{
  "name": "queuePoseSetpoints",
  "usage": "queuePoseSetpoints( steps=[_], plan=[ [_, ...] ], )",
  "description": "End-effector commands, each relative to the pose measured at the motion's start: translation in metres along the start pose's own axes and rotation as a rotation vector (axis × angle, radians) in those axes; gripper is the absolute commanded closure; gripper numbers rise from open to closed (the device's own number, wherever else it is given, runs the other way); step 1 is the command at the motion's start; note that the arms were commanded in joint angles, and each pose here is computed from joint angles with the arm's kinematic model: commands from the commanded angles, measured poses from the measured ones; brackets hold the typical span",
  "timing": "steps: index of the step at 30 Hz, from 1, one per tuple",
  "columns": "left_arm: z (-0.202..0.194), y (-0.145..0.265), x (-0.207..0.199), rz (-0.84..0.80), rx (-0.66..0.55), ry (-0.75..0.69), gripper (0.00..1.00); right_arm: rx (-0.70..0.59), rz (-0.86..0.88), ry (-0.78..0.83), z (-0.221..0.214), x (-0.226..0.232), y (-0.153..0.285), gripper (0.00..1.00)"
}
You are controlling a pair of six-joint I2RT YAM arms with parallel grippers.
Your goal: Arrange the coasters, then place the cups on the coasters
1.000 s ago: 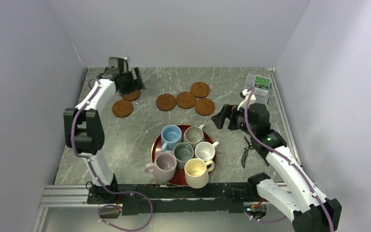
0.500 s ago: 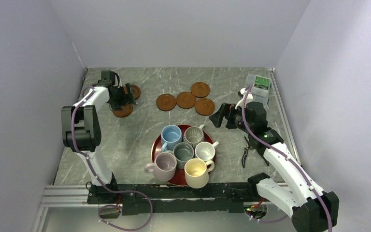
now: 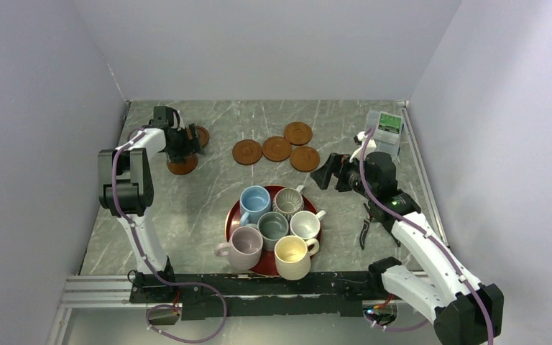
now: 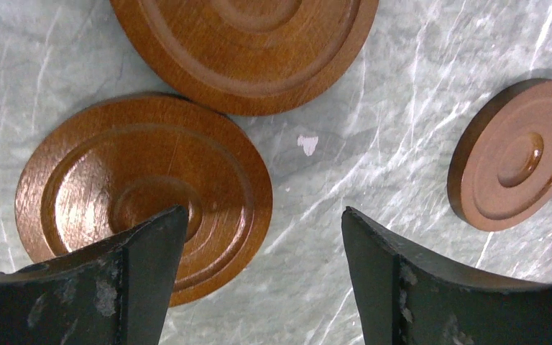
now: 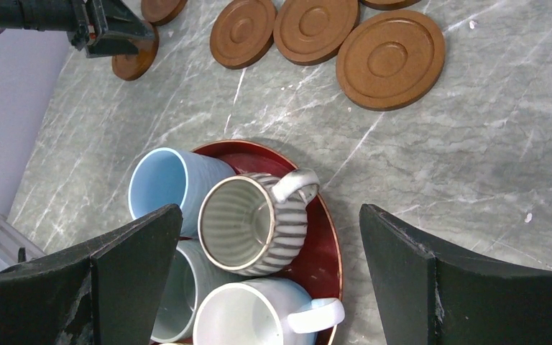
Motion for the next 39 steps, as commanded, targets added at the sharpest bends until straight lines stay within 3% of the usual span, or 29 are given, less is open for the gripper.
queuePoseSetpoints(
  steps=[1,12,18,39],
  plan=[
    [0.002,-0.012,-0.007,-0.053,0.013,-0.011,0.16,-0.058,0.038,0.003,0.01,0.007,-0.002,0.0],
    [-0.052,-0.018,-0.067,-0.101,0.18,-0.1,0.15,-0.102,0.034,-0.017,0.018,0.01,0.004,0.0],
    [-0.067,-0.019,-0.101,-0.139,0.216,-0.164,0.14,-0.127,0.005,-0.004,0.021,0.007,0.011,0.0],
    [-0.08,-0.011,-0.139,-0.21,0.263,-0.204,0.15,-0.13,-0.005,-0.01,0.023,0.006,0.012,0.0]
  ],
)
Point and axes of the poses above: each gripper's point midway between its finger pads, its own y axis back along the fingers, its own x axis along the line the jaws close on, z = x × y, the point moved 3 cm from there along y, back along the fingers, and after that the axes turned 9 degrees about -y, right-handed, at the moved point
